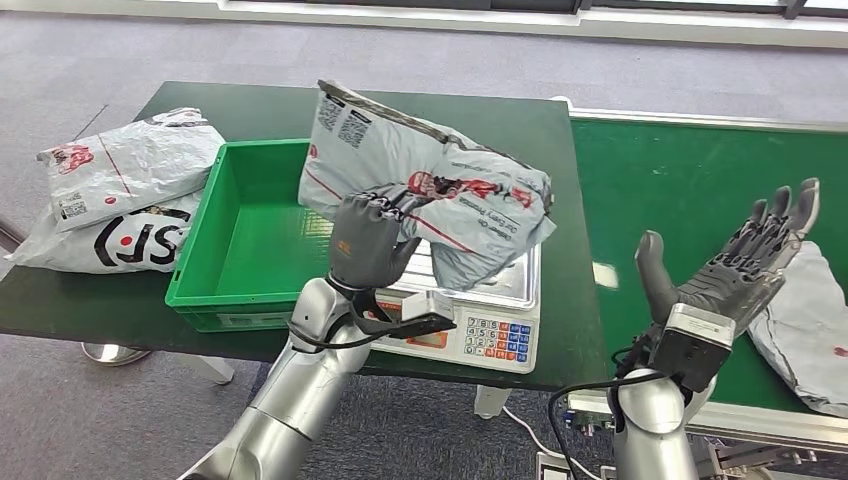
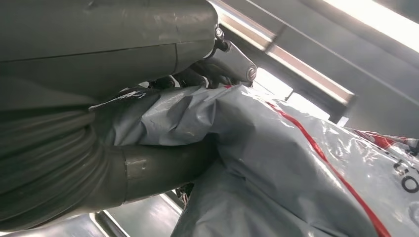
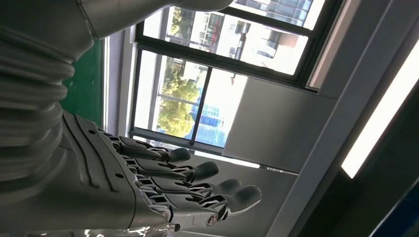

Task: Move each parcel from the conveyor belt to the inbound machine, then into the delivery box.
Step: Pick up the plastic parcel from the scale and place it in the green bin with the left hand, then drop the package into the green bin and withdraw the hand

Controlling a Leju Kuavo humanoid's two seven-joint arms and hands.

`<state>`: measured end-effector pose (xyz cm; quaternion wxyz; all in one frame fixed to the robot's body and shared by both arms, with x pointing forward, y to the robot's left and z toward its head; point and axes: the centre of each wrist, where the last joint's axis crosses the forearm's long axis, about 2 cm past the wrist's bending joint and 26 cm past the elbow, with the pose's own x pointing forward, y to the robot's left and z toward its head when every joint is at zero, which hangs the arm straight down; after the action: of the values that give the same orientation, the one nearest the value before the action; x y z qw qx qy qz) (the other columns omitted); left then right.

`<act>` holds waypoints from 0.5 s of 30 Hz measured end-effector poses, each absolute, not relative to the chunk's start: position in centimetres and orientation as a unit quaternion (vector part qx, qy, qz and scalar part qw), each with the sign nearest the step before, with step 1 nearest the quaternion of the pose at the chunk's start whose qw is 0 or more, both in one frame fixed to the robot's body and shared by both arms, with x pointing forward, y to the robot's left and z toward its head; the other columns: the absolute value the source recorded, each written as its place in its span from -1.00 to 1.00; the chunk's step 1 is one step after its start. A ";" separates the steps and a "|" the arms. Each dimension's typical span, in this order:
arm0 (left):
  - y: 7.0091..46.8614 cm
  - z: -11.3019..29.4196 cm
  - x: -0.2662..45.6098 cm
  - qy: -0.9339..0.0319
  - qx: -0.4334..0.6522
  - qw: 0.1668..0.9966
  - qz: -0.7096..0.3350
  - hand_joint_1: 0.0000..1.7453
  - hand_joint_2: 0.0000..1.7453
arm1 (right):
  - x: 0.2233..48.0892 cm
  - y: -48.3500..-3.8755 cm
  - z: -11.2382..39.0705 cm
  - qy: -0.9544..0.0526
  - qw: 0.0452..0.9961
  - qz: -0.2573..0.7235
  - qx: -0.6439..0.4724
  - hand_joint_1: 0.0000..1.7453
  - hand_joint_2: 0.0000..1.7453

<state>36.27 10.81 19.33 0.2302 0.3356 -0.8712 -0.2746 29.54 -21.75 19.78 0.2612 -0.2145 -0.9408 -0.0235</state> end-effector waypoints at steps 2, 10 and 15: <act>12.1 19.1 36.7 -0.852 0.366 0.267 -0.263 1.00 1.00 | 29.4 -21.9 19.5 -0.939 0.263 -0.023 -0.218 -1.00 1.00; 15.3 17.1 38.0 -0.805 0.400 0.355 -0.255 1.00 1.00 | 29.2 -22.4 19.2 -0.938 0.262 -0.019 -0.225 -1.00 1.00; 16.3 15.9 39.0 -0.744 0.419 0.439 -0.280 1.00 1.00 | 29.2 -22.6 19.2 -0.937 0.265 -0.016 -0.227 -1.00 1.00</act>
<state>38.95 16.31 15.90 0.4389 0.4191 -0.7439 -0.2799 29.15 -22.56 19.20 0.2651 -0.2272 -0.9369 -0.0161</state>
